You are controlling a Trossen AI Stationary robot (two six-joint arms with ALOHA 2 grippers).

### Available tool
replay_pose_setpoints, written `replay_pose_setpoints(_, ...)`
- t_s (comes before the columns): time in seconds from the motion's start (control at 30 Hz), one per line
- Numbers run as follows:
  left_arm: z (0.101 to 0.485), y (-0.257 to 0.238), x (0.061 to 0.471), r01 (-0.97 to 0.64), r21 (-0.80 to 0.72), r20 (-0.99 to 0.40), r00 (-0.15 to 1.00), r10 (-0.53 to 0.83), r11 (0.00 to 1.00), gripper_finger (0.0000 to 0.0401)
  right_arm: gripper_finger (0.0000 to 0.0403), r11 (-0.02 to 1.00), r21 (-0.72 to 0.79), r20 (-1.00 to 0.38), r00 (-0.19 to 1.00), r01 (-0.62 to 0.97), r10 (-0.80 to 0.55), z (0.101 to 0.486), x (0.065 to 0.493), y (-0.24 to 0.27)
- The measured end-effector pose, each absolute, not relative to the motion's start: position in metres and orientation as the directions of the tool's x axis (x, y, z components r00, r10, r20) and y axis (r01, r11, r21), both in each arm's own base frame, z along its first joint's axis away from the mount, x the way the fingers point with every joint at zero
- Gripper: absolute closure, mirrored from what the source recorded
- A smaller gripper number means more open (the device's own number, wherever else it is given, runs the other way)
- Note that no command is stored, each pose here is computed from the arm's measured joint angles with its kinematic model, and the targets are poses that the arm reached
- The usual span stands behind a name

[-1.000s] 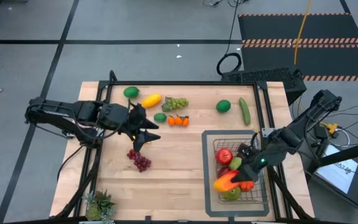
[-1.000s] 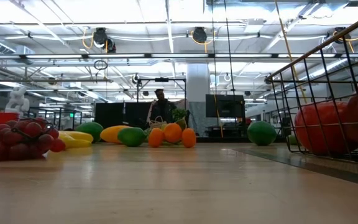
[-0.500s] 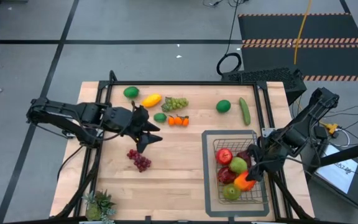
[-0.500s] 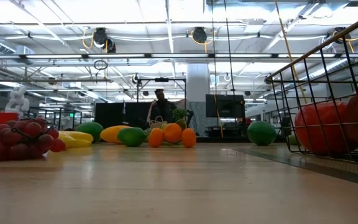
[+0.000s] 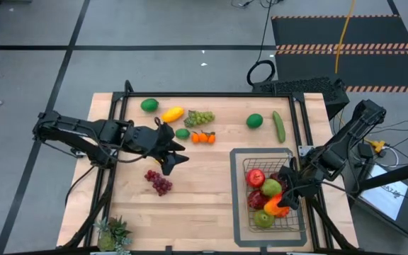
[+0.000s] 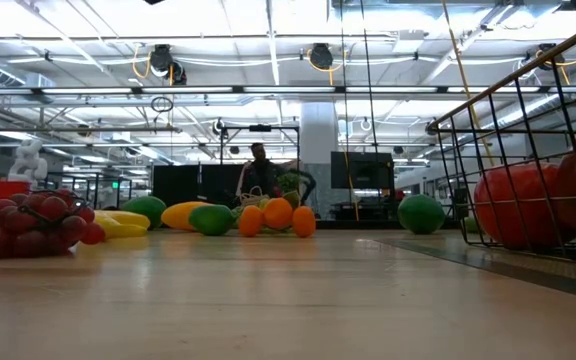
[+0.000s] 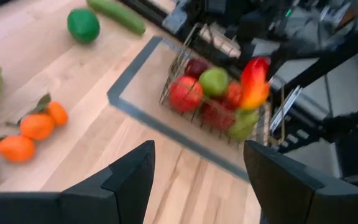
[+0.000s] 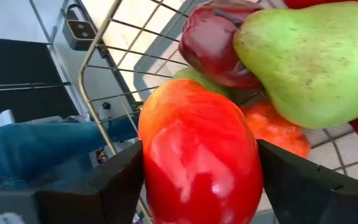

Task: Build produce basket
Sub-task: Put the orange mango into the wire basket, then put the yellow mango into the wire basket

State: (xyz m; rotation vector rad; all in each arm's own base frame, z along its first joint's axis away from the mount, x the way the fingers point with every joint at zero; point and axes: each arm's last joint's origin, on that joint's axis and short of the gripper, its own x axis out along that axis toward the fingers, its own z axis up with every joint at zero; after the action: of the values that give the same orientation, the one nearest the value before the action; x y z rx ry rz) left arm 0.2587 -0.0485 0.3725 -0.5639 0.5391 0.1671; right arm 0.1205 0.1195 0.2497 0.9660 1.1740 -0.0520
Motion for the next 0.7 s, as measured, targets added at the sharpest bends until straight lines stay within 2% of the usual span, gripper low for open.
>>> replay_pose_setpoints(0.23,0.371,-0.049,0.265,-0.298,-0.459,-0.517,0.856,0.021,0.837,0.0158,0.0071,0.691,0.597,-0.792,0.432,0.407,0.431,0.249,0.121,0.120)
replay_pose_setpoints(0.37,0.368,-0.049,0.266,-0.305,-0.455,-0.528,0.849,0.022,0.837,0.0158,0.0055,0.719,0.592,-0.792,0.429,0.365,0.434,0.249,0.121,0.120)
replay_pose_setpoints(0.6,0.369,-0.049,0.265,-0.316,-0.476,-0.527,0.850,0.021,0.821,0.0158,0.0056,0.673,0.671,-0.739,0.360,0.311,0.570,0.254,0.120,0.125)
replay_pose_setpoints(0.7,0.368,-0.050,0.264,-0.325,-0.506,-0.546,0.838,-0.005,0.799,0.0158,0.0066,0.627,0.719,-0.692,0.385,0.300,0.610,0.260,0.121,0.127)
